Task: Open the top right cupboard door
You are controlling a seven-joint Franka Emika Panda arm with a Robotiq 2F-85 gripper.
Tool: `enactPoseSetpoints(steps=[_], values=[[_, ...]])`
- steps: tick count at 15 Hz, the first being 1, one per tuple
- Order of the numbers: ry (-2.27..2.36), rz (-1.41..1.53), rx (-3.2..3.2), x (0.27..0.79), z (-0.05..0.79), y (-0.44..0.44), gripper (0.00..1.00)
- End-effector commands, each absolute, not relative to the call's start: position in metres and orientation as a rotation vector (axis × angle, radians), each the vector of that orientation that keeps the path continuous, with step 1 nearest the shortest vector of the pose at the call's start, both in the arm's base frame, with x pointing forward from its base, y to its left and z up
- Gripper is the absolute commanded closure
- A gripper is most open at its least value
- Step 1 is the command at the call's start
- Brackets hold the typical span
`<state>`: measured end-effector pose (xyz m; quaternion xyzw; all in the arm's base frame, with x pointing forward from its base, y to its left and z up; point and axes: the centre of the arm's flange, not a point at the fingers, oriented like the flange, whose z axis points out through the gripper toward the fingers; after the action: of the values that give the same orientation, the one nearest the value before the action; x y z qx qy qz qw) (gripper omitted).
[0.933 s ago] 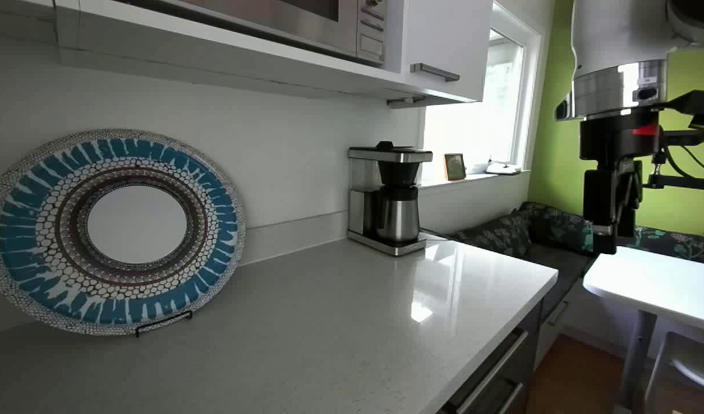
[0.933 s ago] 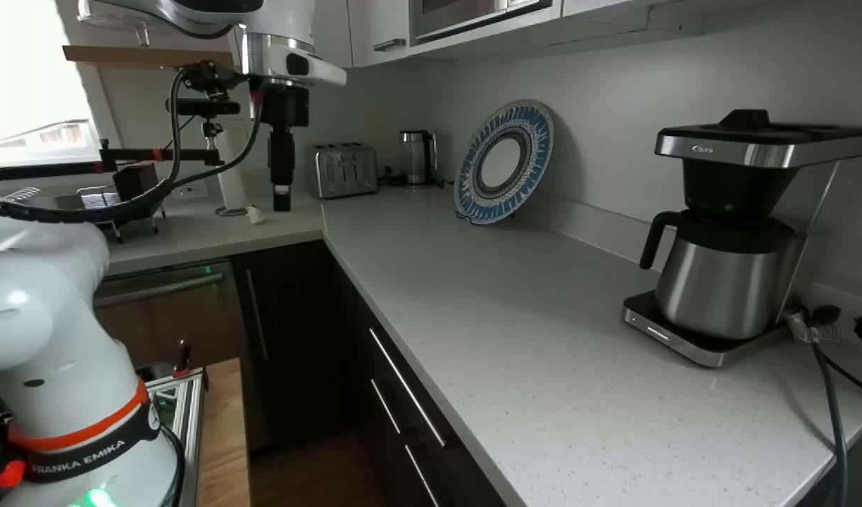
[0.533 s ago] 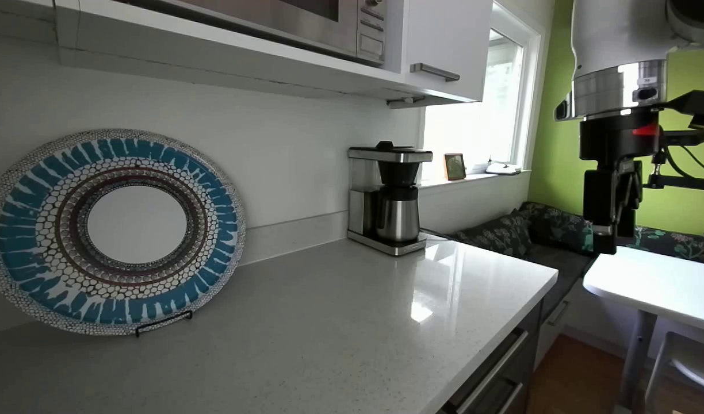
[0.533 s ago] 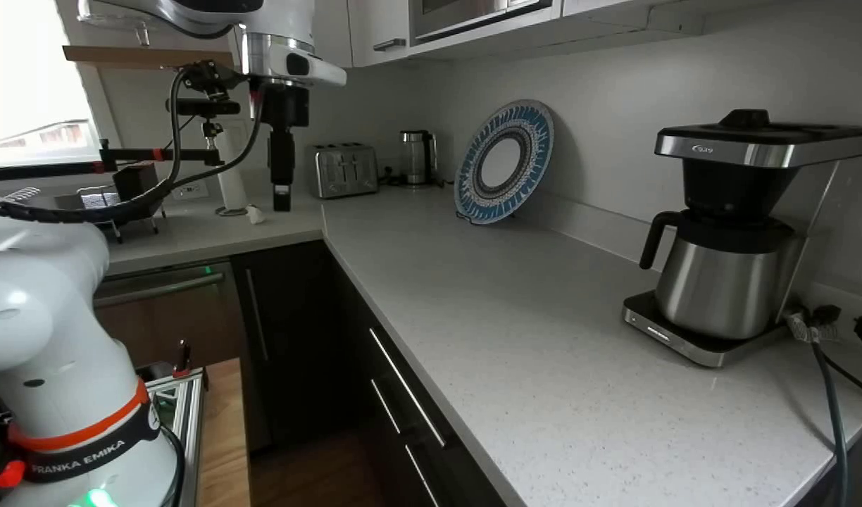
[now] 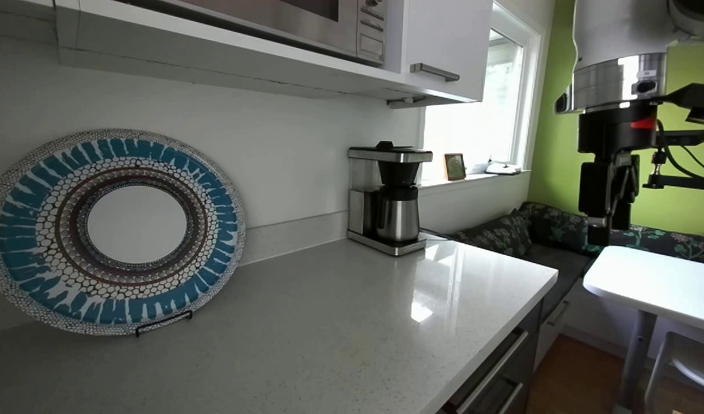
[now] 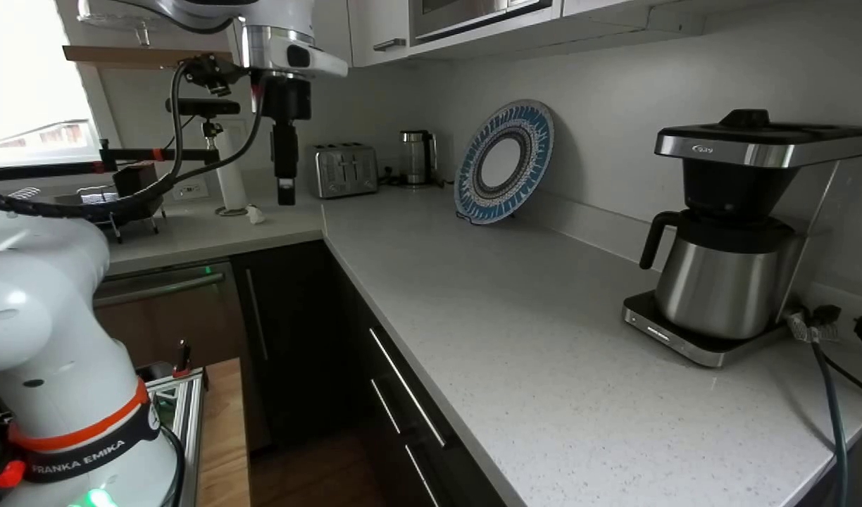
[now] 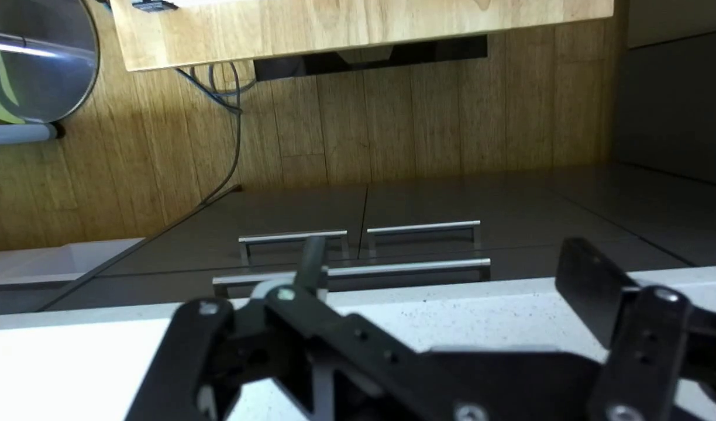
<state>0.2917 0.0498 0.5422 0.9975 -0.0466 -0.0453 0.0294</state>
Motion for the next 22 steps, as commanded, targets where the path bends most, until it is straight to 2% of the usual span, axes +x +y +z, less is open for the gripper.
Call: enactPoseSetpoints(steps=[1, 9, 22], values=[[-0.217, 0.004, 3.083, 0.300, 0.568, 0.037, 0.00], [-0.331, 0.262, 3.095, 0.312, 0.625, 0.014, 0.00], [-0.375, 0.489, 3.087, 0.307, 0.690, 0.008, 0.00]])
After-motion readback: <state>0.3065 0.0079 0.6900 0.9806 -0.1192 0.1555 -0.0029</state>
